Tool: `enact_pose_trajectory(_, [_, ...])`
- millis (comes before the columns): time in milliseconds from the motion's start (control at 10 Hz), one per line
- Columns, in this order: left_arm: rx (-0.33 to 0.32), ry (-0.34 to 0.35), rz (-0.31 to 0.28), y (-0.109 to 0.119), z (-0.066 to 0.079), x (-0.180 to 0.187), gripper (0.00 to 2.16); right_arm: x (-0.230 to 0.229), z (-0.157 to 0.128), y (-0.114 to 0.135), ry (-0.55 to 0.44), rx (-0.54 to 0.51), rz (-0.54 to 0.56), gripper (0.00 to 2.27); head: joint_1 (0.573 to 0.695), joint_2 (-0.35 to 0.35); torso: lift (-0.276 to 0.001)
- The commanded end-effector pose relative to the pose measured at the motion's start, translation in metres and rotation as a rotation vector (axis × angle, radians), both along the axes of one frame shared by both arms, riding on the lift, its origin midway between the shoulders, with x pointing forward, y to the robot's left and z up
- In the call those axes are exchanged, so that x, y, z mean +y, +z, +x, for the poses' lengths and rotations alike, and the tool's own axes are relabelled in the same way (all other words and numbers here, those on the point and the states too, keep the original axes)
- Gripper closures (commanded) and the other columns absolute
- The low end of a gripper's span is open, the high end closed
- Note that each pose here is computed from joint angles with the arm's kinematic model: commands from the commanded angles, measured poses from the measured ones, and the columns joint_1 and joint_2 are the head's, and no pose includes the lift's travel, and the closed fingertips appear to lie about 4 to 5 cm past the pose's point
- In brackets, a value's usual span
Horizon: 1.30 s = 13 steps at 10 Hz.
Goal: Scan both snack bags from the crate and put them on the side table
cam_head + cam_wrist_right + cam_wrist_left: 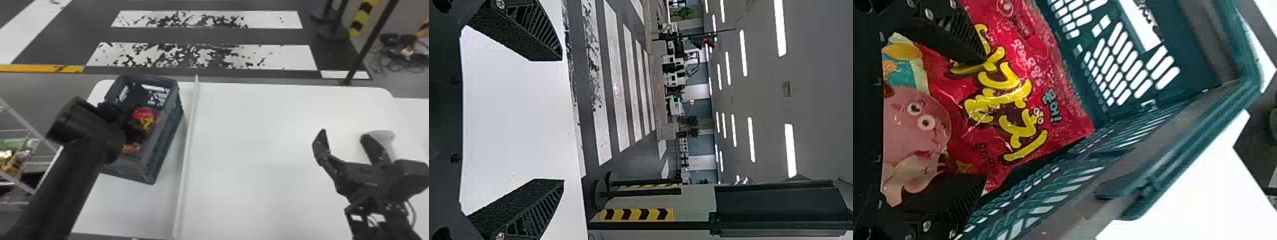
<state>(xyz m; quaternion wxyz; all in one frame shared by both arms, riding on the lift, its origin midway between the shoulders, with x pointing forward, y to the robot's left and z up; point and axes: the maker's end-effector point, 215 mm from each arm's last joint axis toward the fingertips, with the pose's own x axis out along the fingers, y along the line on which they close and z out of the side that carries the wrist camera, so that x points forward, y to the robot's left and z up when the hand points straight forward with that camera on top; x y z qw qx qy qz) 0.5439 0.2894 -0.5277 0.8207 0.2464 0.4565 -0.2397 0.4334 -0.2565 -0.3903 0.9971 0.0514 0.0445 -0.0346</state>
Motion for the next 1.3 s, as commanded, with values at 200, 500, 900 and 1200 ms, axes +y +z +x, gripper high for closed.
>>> enact_pose_trajectory(200, [0.071,0.009,-0.023,-0.015,-0.004,0.0,2.1,0.001,0.001,-0.002,0.005,0.008,-0.002,0.05,0.695,0.034,-0.087])
enact_pose_trajectory(500, [0.004,0.051,-0.129,0.014,0.004,0.002,2.13,0.0,0.001,-0.003,0.003,0.011,0.0,0.05,0.695,0.039,-0.087])
enact_pose_trajectory(900, [-0.049,0.111,-0.281,0.059,0.004,0.008,2.13,0.001,0.001,-0.005,0.004,0.017,0.0,0.05,0.695,0.039,-0.087])
enact_pose_trajectory(1200, [-0.077,0.166,-0.385,0.082,0.004,0.013,2.13,0.001,0.001,-0.006,0.005,0.023,-0.001,0.05,0.695,0.053,-0.087])
